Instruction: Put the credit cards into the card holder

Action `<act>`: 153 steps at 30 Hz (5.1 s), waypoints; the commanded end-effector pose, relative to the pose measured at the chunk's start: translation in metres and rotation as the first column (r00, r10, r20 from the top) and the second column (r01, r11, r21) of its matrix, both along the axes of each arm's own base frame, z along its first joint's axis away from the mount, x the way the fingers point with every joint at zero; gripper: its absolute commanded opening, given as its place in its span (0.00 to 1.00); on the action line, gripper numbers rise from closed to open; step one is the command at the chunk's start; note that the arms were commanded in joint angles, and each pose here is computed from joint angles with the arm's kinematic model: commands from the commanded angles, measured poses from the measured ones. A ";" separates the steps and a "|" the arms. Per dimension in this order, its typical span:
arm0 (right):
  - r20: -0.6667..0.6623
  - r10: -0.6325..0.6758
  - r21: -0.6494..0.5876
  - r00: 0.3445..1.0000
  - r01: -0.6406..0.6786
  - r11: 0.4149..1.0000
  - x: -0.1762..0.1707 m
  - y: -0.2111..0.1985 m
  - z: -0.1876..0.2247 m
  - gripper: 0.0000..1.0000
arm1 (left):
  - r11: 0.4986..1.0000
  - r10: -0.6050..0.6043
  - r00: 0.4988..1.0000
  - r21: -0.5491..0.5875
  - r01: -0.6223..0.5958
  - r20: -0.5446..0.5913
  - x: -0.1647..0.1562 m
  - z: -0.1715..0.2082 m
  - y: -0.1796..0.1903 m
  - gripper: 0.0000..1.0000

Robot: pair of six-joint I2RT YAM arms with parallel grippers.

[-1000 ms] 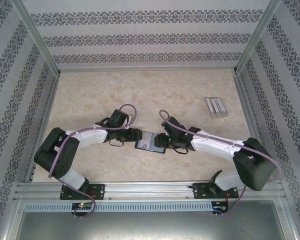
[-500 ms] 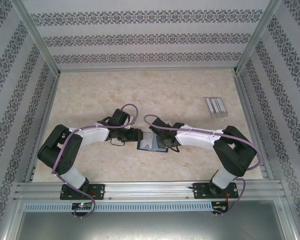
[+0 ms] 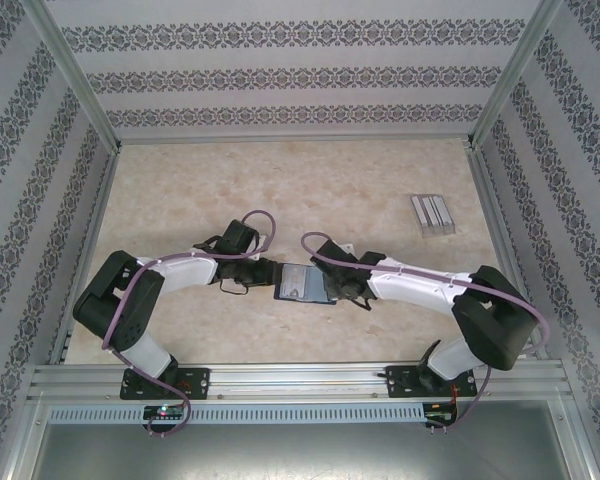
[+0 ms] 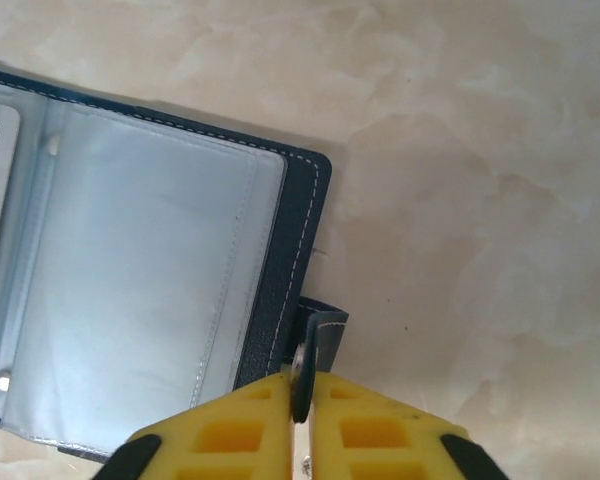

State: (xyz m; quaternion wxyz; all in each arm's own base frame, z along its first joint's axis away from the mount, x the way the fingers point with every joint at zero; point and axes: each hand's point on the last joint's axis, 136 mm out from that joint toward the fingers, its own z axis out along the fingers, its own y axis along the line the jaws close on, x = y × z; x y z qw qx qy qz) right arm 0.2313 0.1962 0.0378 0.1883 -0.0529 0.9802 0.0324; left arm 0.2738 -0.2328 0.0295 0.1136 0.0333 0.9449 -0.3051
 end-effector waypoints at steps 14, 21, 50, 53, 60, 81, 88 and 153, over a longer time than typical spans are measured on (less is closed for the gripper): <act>-0.057 0.074 0.415 0.996 -0.044 0.909 0.004 0.068 -0.004 0.01 | 0.982 -0.073 0.996 -0.180 0.064 -0.046 0.000 0.036 -0.037 0.37; -0.053 0.082 0.479 0.995 -0.047 0.876 0.011 0.085 -0.007 0.01 | 0.974 -0.077 0.997 -0.215 0.073 -0.011 -0.001 0.065 -0.052 0.42; 0.022 -0.101 0.496 0.995 0.077 0.865 -0.003 0.000 0.018 0.26 | 0.988 -0.140 0.988 -0.078 0.135 -0.063 -0.004 0.020 -0.095 0.37; -0.013 -0.110 0.538 0.994 0.100 0.837 -0.002 0.003 0.019 0.27 | 0.989 -0.137 0.988 -0.068 0.132 -0.077 -0.004 0.014 -0.097 0.37; -0.057 -0.114 0.615 0.992 0.125 0.778 0.001 0.017 0.028 0.40 | 0.994 -0.106 0.990 -0.047 0.102 -0.098 -0.003 0.003 -0.093 0.37; -0.001 -0.055 0.540 0.999 0.047 0.840 0.017 0.048 0.037 0.41 | 0.957 0.103 0.993 -0.267 -0.116 -0.062 0.017 0.035 -0.059 0.33; 0.044 -0.015 0.378 0.999 -0.002 0.926 0.023 0.062 0.037 0.49 | 0.976 0.129 0.989 -0.170 -0.139 -0.073 0.014 0.025 -0.029 0.33; -0.004 0.239 0.271 0.971 -0.229 0.935 0.016 0.075 0.020 0.00 | 0.990 0.111 0.967 -0.054 -0.127 -0.230 -0.009 -0.033 -0.034 0.13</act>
